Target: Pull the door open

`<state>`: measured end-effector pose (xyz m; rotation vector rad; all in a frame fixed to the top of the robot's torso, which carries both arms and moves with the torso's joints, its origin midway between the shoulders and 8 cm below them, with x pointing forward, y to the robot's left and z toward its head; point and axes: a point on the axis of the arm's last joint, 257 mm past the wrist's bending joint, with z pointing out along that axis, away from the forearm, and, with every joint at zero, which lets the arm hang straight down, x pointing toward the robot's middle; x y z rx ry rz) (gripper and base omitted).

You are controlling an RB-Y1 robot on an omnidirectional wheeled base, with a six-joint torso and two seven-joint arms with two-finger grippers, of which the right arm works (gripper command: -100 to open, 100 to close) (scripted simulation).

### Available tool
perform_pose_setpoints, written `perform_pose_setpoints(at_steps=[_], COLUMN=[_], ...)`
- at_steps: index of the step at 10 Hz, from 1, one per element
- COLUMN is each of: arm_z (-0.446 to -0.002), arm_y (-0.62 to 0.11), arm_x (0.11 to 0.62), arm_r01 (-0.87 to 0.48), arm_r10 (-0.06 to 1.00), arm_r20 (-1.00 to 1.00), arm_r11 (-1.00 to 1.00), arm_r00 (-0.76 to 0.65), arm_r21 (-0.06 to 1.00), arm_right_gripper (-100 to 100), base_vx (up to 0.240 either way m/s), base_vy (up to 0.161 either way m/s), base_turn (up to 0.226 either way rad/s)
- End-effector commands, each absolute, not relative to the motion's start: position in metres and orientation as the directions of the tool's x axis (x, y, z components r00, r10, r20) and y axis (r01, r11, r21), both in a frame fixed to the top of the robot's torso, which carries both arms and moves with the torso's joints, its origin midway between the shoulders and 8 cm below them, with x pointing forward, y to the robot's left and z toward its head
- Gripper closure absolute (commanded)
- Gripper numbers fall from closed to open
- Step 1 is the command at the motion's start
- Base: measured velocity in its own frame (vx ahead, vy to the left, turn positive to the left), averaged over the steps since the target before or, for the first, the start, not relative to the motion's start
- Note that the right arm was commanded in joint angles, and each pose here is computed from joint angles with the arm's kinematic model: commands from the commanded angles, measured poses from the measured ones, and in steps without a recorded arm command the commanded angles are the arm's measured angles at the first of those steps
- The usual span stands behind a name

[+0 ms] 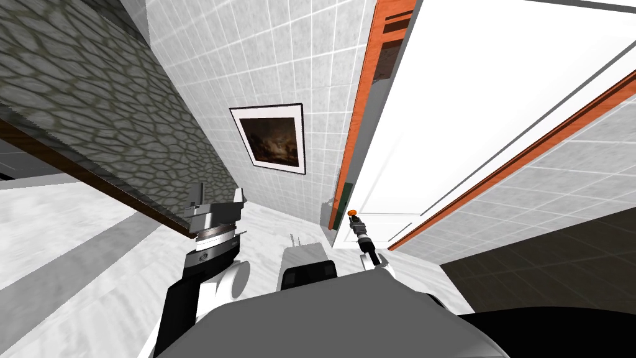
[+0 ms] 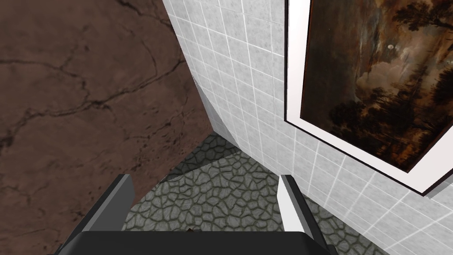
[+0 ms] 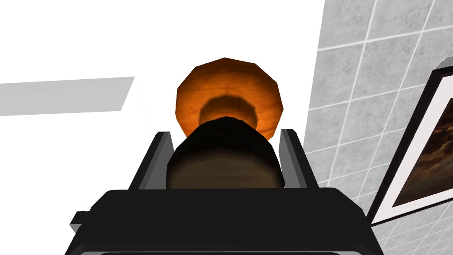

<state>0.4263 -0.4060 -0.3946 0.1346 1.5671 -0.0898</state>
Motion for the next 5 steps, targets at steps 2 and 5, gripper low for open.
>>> perform_pose_setpoints(at_steps=[2,5], arm_z=[-0.3943,-0.3943], arm_y=[-0.4037,-0.4015], arm_x=[0.4275,0.4290], arm_r01=[0.139,0.134], arm_r10=[0.082,0.157], arm_r20=[-0.997,-0.987], arm_r11=[0.987,0.978], arm_r00=[0.012,0.022], arm_r21=[0.082,0.158], arm_right_gripper=[100,100], base_vx=[-0.013,-0.020], base_vy=[-0.005,-0.003], base_turn=[0.000,0.000])
